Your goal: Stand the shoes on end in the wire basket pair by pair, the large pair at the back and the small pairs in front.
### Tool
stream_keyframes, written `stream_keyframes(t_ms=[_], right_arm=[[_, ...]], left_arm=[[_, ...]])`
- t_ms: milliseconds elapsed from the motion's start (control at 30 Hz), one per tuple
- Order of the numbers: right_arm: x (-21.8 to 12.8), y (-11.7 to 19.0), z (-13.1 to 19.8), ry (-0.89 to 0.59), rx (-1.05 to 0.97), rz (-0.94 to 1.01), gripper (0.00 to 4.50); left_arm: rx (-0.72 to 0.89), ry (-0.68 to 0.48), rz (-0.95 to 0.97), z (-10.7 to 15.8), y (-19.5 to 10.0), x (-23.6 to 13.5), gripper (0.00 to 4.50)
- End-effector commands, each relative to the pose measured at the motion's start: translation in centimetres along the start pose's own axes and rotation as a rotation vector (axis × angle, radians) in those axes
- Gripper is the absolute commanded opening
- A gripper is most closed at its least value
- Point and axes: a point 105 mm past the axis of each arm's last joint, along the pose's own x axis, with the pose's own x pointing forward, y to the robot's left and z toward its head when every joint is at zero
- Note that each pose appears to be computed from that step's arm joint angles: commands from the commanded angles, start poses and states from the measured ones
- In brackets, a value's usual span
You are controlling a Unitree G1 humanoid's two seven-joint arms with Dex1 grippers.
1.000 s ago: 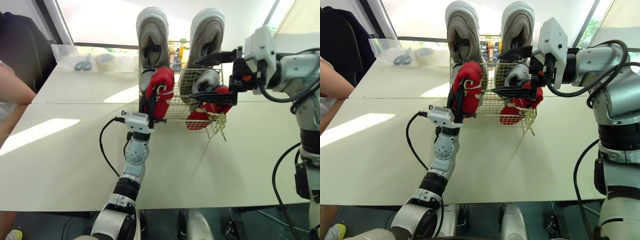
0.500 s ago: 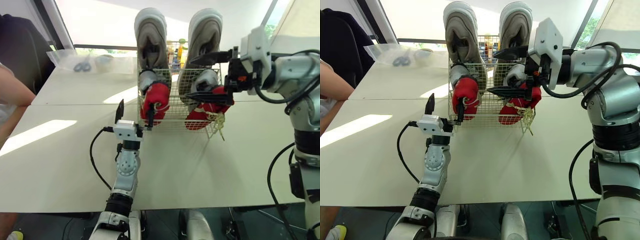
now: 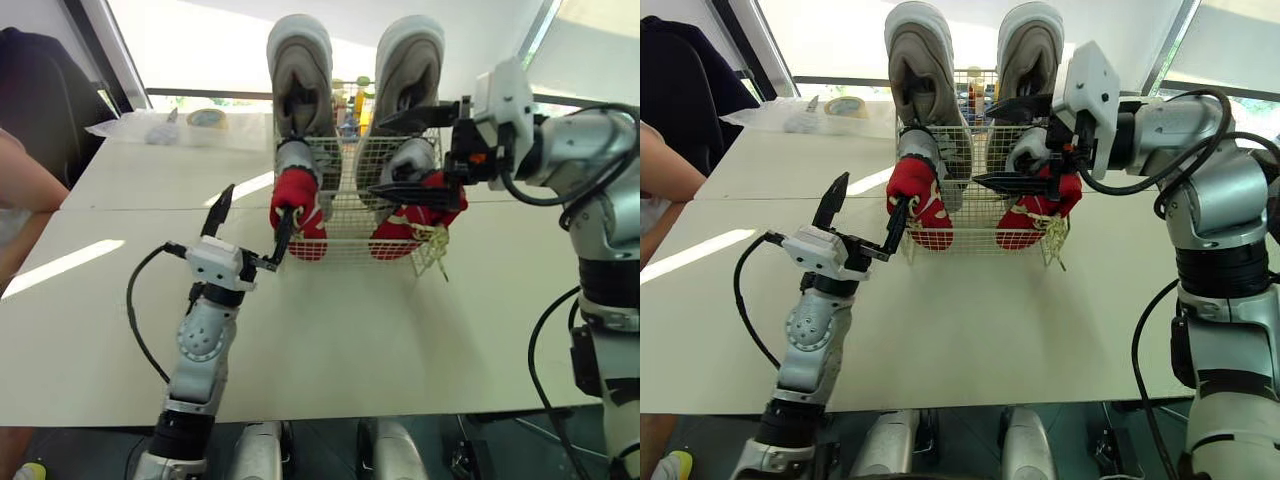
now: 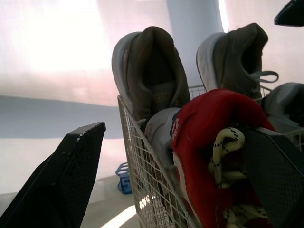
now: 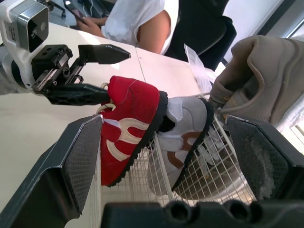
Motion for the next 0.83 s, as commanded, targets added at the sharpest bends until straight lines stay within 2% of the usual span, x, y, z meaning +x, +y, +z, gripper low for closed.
stream_keyframes(t_ms=[33, 167, 233, 300, 400, 633, 833], right_arm=[[-0.1, -0.4, 1.2, -0.022, -0.055, -0.004, 4.50], [-0.4, -0.5, 1.0, -0.020, -0.058, -0.005, 4.50], [-0.9, -0.7, 0.7, -0.003, -0.056, -0.022, 4.50], [-1.6, -0.9, 0.3, 0.017, -0.050, -0.044, 4.50], [-2.8, -1.1, 0.0, 0.052, -0.040, -0.076, 4.50], [-6.7, -1.2, 0.3, 0.143, -0.011, -0.136, 4.50], [-9.9, -0.4, -0.2, 0.254, 0.040, -0.150, 4.50]], left_arm=[[-0.006, -0.027, -0.035, 1.4, 1.1, 0.2, 4.47], [-0.021, 0.072, -0.100, 2.2, 4.6, 0.0, 4.47], [-0.062, 0.192, -0.091, 2.2, 6.1, 0.2, 4.47], [-0.141, 0.254, -0.138, 3.1, 6.5, 0.6, 4.47], [-0.294, 0.217, -0.209, 5.6, 7.2, 1.2, 4.47], [-0.309, 0.389, -0.383, 6.8, 7.4, 0.4, 4.47], [-0.435, 0.547, -0.575, 7.4, 6.8, -1.9, 4.47]])
